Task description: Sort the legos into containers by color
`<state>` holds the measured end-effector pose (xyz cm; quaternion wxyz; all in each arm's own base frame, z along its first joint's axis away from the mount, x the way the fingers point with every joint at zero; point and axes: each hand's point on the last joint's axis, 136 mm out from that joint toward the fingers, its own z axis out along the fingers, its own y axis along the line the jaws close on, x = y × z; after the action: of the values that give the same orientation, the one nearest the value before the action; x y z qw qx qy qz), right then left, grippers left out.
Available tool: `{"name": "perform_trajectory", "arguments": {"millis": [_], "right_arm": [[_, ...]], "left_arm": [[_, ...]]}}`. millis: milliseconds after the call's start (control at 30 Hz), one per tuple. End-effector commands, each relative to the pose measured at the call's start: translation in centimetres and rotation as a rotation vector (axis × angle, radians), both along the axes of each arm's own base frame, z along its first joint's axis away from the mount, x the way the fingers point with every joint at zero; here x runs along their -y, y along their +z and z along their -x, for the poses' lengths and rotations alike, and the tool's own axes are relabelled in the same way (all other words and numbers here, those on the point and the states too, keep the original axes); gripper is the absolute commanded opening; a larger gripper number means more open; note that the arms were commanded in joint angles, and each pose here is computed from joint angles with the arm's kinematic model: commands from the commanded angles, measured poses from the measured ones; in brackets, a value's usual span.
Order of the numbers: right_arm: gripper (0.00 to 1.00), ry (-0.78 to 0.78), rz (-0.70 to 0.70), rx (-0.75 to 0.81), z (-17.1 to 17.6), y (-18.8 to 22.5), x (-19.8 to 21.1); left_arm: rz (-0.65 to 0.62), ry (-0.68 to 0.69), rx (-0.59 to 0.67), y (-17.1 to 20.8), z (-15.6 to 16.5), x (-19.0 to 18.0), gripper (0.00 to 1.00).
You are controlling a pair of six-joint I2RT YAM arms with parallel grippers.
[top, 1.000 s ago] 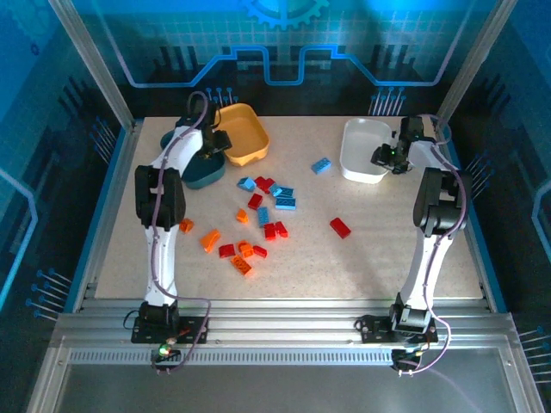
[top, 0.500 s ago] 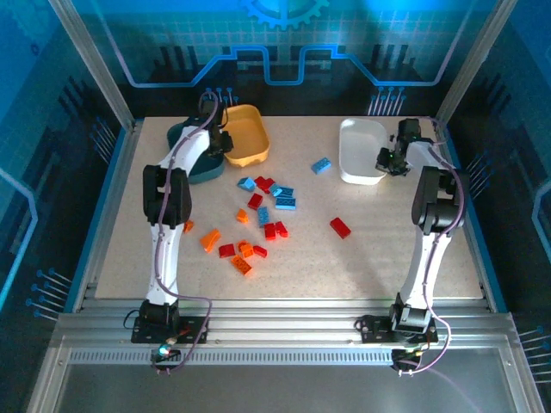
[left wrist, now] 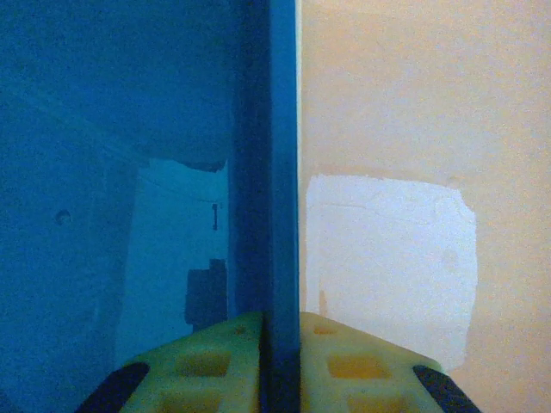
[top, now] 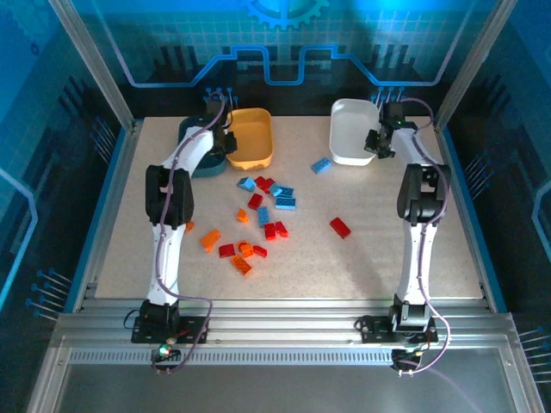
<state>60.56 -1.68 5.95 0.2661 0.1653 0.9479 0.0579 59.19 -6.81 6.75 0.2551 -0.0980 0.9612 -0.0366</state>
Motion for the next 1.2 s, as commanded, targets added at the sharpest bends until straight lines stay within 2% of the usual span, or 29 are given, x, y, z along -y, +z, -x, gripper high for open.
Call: {"name": "perform_trajectory", "arguments": {"millis": [0, 200, 533, 833, 1167], "right_arm": [[0.00, 0.010, 0.019, -0.061, -0.4, 0.1, -1.9], [0.00, 0.050, 0.041, -0.108, -0.5, -1.6, -5.0], [0.00, 0.172, 0.056, -0.163, 3.1, -1.8, -10.6], [0.00, 0.115, 0.019, -0.143, 5.8, -1.3, -12.1], [0.00, 0.116, -0.034, -0.145, 6.3, -1.5, -13.8]], "left_arm": [[0.029, -0.043, 0.007, 1.0, 0.2, 1.1, 0.17], [0.061, -0.046, 0.011, 1.4, 0.6, 1.8, 0.17], [0.094, -0.061, -0.020, 1.1, 2.0, 4.3, 0.15], [0.118, -0.089, -0.016, 0.5, 3.6, 6.1, 0.12], [0.133, -0.121, -0.006, 0.9, 3.2, 7.3, 0.15]]}}
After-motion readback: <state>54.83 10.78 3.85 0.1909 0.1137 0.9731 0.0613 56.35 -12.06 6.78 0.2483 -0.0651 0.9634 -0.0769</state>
